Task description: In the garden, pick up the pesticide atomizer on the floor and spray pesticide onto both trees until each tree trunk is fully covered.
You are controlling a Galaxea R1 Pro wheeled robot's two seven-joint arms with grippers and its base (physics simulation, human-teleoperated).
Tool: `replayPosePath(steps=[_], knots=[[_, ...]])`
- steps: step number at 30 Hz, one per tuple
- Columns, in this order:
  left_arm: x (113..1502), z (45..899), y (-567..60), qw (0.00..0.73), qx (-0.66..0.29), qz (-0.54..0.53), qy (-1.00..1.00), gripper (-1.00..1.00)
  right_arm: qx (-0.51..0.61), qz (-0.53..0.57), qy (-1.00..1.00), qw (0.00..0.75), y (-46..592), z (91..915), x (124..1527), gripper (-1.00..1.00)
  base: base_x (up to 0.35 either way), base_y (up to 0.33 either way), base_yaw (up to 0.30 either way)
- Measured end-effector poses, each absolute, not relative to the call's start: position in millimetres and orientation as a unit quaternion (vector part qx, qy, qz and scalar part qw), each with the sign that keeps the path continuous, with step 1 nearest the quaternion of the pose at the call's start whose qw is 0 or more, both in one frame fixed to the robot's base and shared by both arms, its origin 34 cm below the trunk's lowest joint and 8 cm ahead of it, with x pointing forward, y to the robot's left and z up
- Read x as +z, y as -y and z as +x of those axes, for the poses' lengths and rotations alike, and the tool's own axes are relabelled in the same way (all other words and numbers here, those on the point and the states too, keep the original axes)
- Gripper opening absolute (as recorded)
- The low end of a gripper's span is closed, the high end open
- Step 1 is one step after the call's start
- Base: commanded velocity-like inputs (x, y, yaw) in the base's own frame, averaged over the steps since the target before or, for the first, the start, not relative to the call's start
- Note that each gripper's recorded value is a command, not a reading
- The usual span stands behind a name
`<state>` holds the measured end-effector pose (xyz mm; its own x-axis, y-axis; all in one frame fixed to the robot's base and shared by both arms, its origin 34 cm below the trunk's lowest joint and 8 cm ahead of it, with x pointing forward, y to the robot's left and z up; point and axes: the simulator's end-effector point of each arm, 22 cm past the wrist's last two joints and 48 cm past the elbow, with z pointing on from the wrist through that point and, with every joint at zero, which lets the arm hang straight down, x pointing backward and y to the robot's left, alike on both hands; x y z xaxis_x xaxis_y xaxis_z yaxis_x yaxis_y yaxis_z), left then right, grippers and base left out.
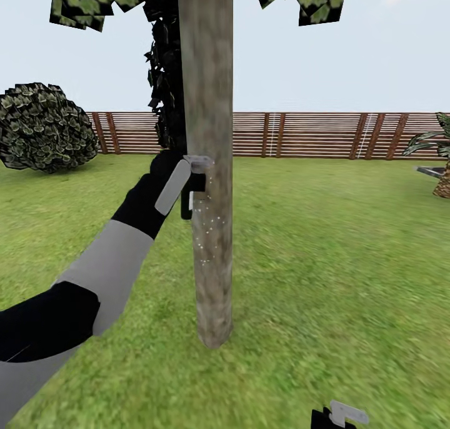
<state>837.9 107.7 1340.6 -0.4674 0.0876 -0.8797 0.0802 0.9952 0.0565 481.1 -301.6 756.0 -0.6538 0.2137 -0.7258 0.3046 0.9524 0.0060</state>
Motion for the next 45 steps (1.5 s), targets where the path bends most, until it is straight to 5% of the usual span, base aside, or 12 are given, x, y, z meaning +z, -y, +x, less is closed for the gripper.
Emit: replayPosePath(steps=[9,18,30,45], knots=[[1334.1,837.6,-109.6,0.51,0.002,0.048,-0.859,-1.0,-0.058,0.142,-0.908,0.389,301.6,480.3,755.0,-1.0,0.0,0.0,0.0],[1090.5,772.3,-104.8,0.404,-0.03,0.014,-0.914,-1.0,-0.059,0.143,-0.908,0.389,302.1,480.2,754.8,-1.0,0.0,0.0,-0.031],[967.8,707.8,-114.5,0.364,-0.049,-0.011,-0.93,-1.0,-0.059,0.143,-0.908,0.39,302.7,480.3,755.3,-1.0,0.0,0.006,-0.221],[936.3,693.5,-129.7,0.375,-0.071,-0.022,-0.924,-1.0,-0.059,0.143,-0.908,0.39,302.8,480.3,755.2,-1.0,0.0,0.303,-0.13]])
